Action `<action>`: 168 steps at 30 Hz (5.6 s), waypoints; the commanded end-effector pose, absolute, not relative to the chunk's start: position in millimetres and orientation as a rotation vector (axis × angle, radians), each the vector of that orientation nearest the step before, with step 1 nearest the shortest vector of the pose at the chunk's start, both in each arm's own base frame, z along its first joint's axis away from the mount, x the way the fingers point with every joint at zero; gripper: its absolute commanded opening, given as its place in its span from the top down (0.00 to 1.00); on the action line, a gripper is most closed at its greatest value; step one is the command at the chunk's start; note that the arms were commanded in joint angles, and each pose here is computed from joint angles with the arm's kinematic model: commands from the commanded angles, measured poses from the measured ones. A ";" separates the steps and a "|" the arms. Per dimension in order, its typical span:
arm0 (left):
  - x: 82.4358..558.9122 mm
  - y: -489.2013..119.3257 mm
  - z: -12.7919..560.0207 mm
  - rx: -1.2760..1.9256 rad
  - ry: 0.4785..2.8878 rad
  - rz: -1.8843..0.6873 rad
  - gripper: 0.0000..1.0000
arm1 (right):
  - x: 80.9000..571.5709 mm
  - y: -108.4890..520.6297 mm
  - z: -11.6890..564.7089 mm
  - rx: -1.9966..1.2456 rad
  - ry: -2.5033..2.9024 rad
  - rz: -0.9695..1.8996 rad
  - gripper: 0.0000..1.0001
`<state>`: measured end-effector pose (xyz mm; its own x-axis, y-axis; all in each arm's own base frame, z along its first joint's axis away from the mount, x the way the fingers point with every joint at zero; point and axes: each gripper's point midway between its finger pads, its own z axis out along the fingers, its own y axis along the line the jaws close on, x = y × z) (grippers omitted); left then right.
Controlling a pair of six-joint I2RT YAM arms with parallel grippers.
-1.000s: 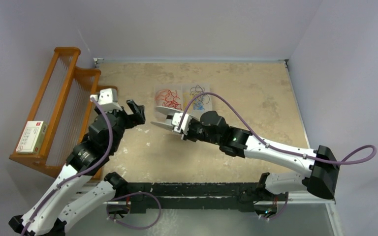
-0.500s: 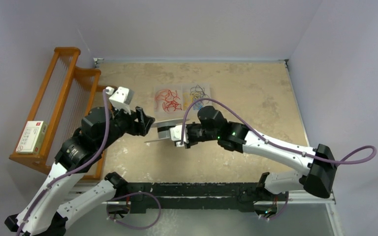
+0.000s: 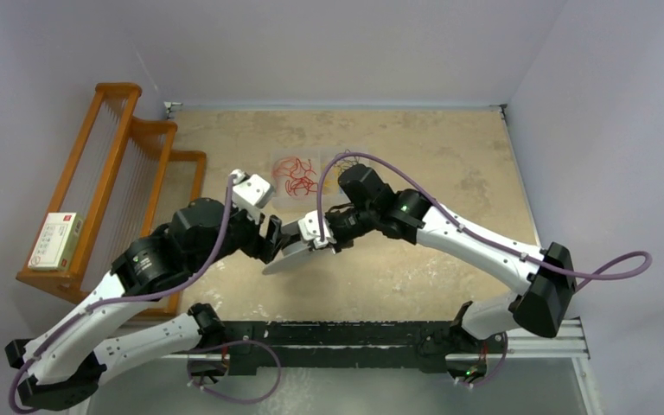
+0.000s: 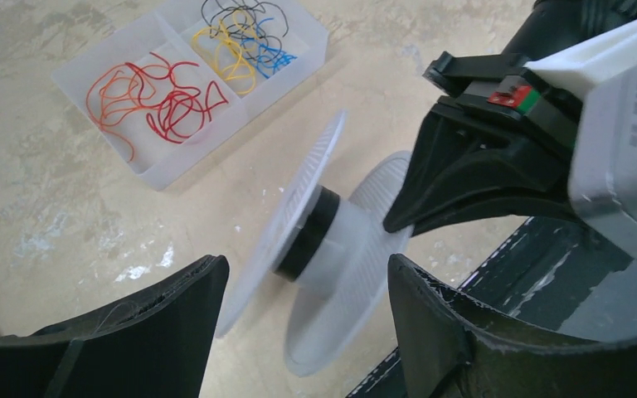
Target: Wrap the cables
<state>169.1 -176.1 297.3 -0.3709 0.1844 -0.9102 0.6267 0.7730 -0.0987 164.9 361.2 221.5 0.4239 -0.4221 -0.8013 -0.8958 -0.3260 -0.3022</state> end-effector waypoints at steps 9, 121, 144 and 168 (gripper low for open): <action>173.2 -175.8 283.8 0.667 1.919 -0.407 0.34 | 124.8 354.5 283.5 -1.903 0.840 0.940 1.00; 245.0 -140.0 257.7 -0.131 1.953 -0.101 0.36 | 439.5 306.1 169.2 -0.516 2.037 0.271 0.45; 218.3 -149.4 237.4 -0.038 2.097 -0.212 0.33 | 489.1 325.7 108.1 -0.680 2.090 0.237 0.59; 181.6 -150.1 224.3 -0.065 2.254 -0.349 0.33 | 462.3 294.6 217.0 -0.548 1.923 0.258 1.00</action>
